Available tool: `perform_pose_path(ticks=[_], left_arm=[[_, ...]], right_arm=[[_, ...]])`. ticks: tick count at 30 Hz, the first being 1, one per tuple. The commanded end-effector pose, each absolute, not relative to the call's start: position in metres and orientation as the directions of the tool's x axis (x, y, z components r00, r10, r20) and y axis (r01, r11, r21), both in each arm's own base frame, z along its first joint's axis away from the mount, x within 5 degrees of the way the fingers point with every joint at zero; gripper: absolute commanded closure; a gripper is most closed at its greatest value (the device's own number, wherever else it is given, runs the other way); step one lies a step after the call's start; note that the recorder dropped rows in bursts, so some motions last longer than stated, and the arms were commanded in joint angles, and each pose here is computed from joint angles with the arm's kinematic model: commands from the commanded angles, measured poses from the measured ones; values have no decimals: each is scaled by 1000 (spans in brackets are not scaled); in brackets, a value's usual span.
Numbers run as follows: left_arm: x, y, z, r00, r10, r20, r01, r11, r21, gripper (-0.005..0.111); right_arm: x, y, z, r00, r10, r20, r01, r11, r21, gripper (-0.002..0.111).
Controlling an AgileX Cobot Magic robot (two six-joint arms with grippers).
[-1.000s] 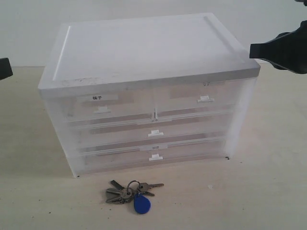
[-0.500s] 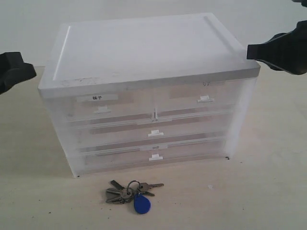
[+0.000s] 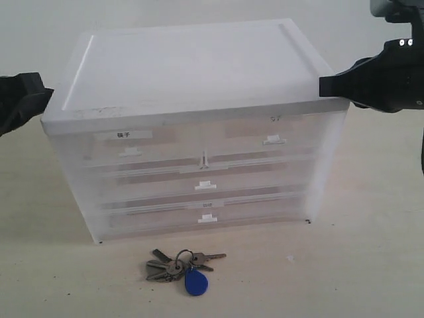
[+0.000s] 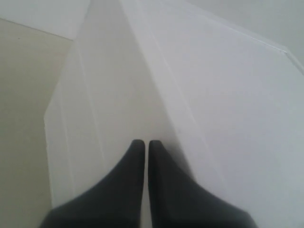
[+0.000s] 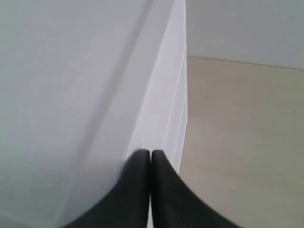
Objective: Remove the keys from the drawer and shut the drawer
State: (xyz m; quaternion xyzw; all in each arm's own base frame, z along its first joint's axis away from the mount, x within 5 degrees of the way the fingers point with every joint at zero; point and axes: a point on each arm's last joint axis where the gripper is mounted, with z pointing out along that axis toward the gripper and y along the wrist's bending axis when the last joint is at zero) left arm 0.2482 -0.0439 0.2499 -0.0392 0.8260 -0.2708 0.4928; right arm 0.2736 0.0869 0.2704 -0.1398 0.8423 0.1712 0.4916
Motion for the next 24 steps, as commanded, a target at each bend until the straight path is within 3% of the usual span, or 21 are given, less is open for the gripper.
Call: perform_pose_path(ticks=[1, 16, 21, 24], left_arm=[[253, -49, 257, -484, -330, -810, 262, 829, -495, 102], [259, -51, 269, -455, -330, -827, 295, 821, -489, 102], [259, -51, 269, -455, -325, -829, 301, 820, -487, 102], [258, -50, 271, -447, -327, -833, 299, 822, -484, 102]], right_arm=[[259, 115, 270, -516, -113, -849, -560, 794, 236, 108], [235, 129, 287, -483, -112, -868, -632, 732, 256, 108], [235, 128, 287, -476, -114, -872, -629, 738, 247, 108], [241, 120, 291, -445, -96, -890, -561, 805, 194, 108]])
